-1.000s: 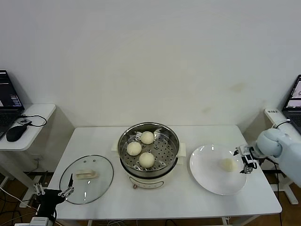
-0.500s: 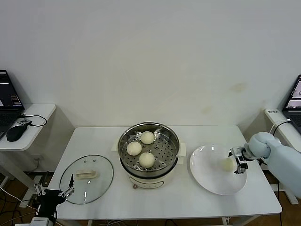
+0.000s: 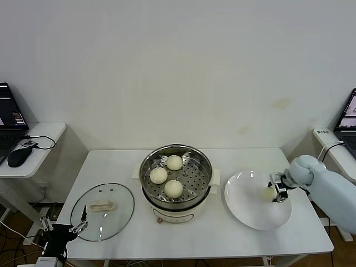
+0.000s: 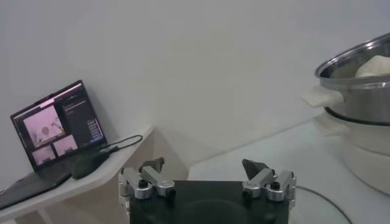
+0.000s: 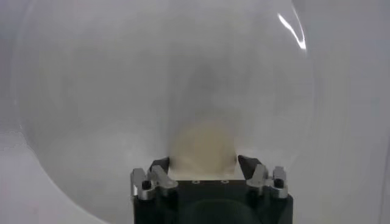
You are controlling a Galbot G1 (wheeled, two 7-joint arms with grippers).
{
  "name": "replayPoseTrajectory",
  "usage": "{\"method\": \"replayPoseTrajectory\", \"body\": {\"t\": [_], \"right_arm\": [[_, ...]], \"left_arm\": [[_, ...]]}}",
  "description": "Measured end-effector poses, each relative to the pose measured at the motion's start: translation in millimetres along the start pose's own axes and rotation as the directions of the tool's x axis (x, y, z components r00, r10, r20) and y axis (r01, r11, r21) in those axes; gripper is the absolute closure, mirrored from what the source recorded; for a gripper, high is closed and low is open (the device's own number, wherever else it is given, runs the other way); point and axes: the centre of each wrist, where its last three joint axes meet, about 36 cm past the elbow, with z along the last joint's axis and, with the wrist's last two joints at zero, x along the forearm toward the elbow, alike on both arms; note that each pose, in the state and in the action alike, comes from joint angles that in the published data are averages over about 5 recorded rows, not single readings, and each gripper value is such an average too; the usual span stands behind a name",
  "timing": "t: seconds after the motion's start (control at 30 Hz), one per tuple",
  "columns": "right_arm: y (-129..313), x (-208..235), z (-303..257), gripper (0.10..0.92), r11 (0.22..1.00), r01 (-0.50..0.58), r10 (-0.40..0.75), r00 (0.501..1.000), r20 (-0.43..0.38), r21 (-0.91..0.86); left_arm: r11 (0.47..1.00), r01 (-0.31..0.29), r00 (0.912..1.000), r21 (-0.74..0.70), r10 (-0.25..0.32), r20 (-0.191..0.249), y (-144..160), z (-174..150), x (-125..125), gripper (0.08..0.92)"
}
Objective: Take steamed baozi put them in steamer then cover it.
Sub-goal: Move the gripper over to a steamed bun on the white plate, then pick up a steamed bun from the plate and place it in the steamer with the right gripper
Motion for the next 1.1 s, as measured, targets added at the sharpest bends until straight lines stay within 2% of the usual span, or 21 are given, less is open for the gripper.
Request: {"method": "replayPoseTrajectory", "body": {"t": [0.27,0.5,0.9,1.1], "right_arm": [[-5.9,17.8,1.9,0.46,1.0,0.0,0.0,1.0,-0.001,-0.008],[-19.3,63.0,-6.9,0.453,0.999,-0.034,0.034,0.999,0.019,-0.005],[-69.4,181.2,-91.1,0.441,0.986,-0.161,0.152,0.973,0.172,0.043],[-84.7,215.3,-151.2,0.439,0.982,-0.176,0.154,0.955,0.252,0.065]], "left_arm": [[1.0,0.004,1.0,-0.001,-0.004,0.002,1.6,-0.5,-0.1,0.177],[1.0,0.002,0.9999,-0.001,-0.002,0.014,2.4,-4.3,-1.8,0.177],[1.0,0.0,0.9994,0.011,-0.001,0.035,-1.5,-10.9,-5.3,0.177],[1.0,0.009,0.9992,0.018,-0.01,0.04,-1.4,-12.2,-5.8,0.177]]}}
